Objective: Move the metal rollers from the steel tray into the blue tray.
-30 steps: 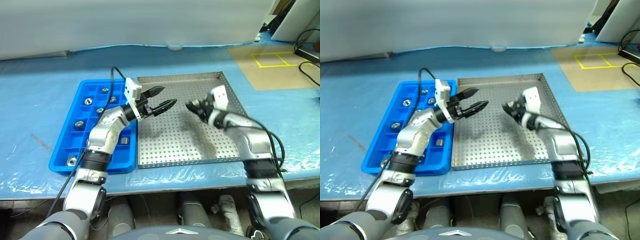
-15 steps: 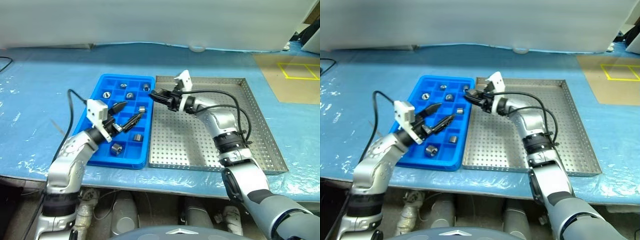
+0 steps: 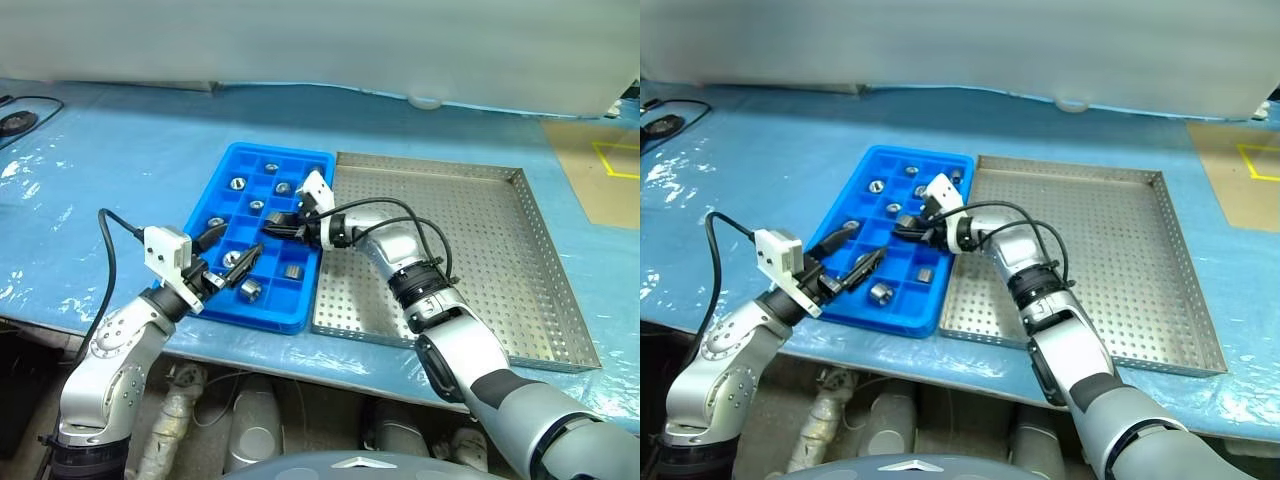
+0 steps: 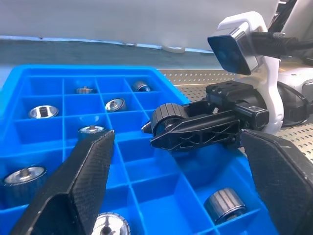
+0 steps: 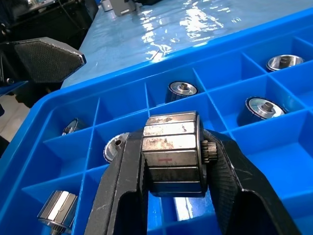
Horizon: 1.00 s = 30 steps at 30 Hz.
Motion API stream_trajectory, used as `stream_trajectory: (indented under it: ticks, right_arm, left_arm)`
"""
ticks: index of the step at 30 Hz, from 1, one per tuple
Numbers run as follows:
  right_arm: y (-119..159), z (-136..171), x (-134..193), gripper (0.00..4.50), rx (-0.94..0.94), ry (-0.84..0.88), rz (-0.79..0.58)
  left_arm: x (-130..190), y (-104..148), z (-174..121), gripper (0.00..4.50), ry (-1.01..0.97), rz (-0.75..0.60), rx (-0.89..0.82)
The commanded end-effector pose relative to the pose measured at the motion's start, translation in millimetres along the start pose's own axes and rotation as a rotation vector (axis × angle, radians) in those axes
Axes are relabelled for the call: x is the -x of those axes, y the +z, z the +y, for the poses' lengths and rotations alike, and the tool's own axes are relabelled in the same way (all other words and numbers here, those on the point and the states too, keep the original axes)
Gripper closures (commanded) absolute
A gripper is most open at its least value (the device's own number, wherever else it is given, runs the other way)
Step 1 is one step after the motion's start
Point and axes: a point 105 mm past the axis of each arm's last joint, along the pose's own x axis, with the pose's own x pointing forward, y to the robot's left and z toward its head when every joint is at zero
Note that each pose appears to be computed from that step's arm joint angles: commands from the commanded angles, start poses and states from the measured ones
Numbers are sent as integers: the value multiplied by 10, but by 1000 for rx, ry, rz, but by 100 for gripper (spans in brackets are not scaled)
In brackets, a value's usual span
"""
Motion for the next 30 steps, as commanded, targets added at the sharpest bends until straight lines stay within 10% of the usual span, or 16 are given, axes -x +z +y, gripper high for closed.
stream_trajectory:
  ticks: [1,6,14,30]
  right_arm:
    - [83,-54,-25,321,49,-40,-2]
    - [19,-100,-3,321,51,-70,19]
    - [26,-186,114,49,66,-129,0]
    - [297,-494,1276,49,31,-446,-244]
  left_arm:
    - [10,150,-40,17,-17,-38,-35]
    - [-37,146,-61,17,-42,-30,-31]
    - [-227,111,-189,17,-130,-29,-2]
    - [-914,-30,-275,17,-409,32,-42]
